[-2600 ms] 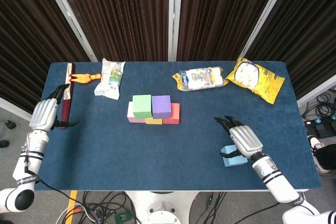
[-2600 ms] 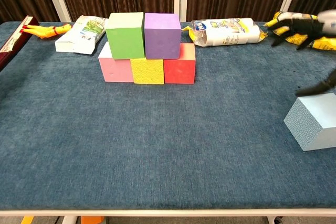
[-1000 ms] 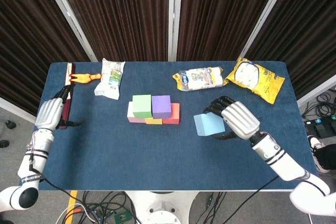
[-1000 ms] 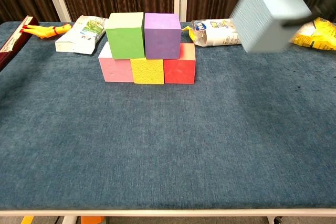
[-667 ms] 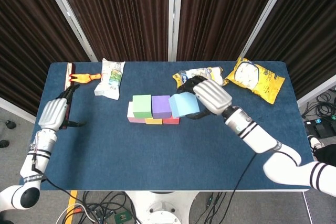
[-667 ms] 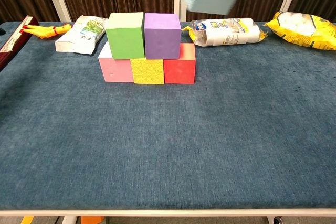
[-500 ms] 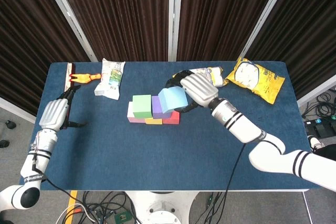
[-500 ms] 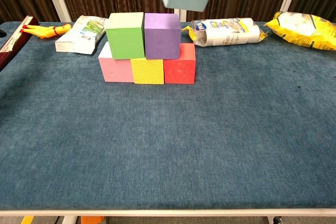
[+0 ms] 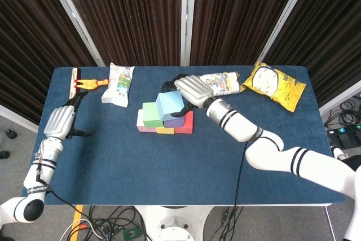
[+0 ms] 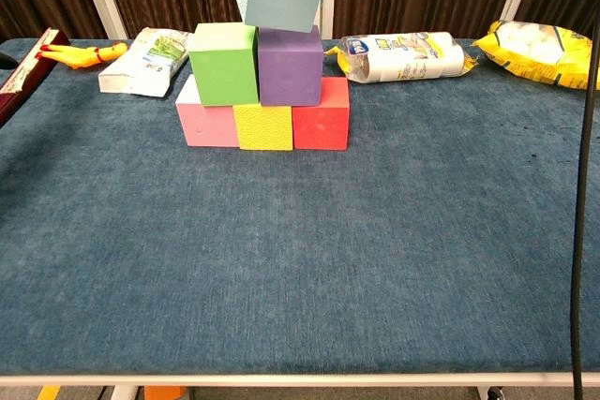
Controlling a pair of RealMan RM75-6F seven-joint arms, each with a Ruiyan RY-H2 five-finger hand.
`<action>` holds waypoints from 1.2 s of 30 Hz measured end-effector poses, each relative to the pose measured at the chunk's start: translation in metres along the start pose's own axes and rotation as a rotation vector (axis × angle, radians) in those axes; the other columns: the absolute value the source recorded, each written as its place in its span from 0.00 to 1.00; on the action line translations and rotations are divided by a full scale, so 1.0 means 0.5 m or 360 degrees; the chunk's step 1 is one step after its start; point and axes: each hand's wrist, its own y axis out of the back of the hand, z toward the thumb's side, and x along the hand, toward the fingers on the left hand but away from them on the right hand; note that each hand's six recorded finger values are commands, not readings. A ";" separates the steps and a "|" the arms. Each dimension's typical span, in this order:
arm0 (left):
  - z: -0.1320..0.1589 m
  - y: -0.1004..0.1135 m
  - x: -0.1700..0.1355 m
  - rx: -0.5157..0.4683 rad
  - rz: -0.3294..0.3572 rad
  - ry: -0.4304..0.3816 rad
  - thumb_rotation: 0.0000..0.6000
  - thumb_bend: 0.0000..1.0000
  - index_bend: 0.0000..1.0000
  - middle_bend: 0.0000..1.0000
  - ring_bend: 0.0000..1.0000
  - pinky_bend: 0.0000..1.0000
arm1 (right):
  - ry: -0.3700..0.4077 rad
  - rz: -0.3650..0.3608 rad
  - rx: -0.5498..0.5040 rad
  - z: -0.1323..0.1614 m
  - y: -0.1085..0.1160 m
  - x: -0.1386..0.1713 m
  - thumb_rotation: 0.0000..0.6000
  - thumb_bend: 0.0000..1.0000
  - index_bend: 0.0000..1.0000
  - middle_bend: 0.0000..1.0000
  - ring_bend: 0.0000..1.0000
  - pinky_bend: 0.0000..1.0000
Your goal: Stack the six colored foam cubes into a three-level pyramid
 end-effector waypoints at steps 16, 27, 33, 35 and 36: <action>-0.007 -0.001 -0.002 0.0002 0.0011 0.0009 1.00 0.01 0.08 0.08 0.12 0.31 | -0.0172 0.0022 0.0085 0.040 -0.012 -0.047 1.00 0.12 0.35 0.41 0.20 0.08; -0.015 -0.004 -0.005 0.0011 0.0017 0.0018 1.00 0.01 0.08 0.08 0.12 0.30 | -0.0235 0.0044 0.0138 0.075 -0.029 -0.068 1.00 0.11 0.31 0.39 0.19 0.07; -0.022 -0.004 -0.008 0.0005 0.0020 0.0025 1.00 0.01 0.08 0.08 0.12 0.30 | -0.0256 0.0059 0.0145 0.083 -0.033 -0.070 1.00 0.11 0.30 0.39 0.19 0.06; -0.023 -0.004 -0.009 0.0007 0.0018 0.0027 1.00 0.01 0.08 0.08 0.12 0.30 | -0.0255 0.0060 0.0153 0.085 -0.033 -0.068 1.00 0.11 0.30 0.39 0.18 0.06; -0.024 -0.004 -0.009 0.0008 0.0017 0.0026 1.00 0.01 0.08 0.08 0.12 0.30 | -0.0257 0.0061 0.0160 0.086 -0.033 -0.067 1.00 0.11 0.30 0.39 0.18 0.05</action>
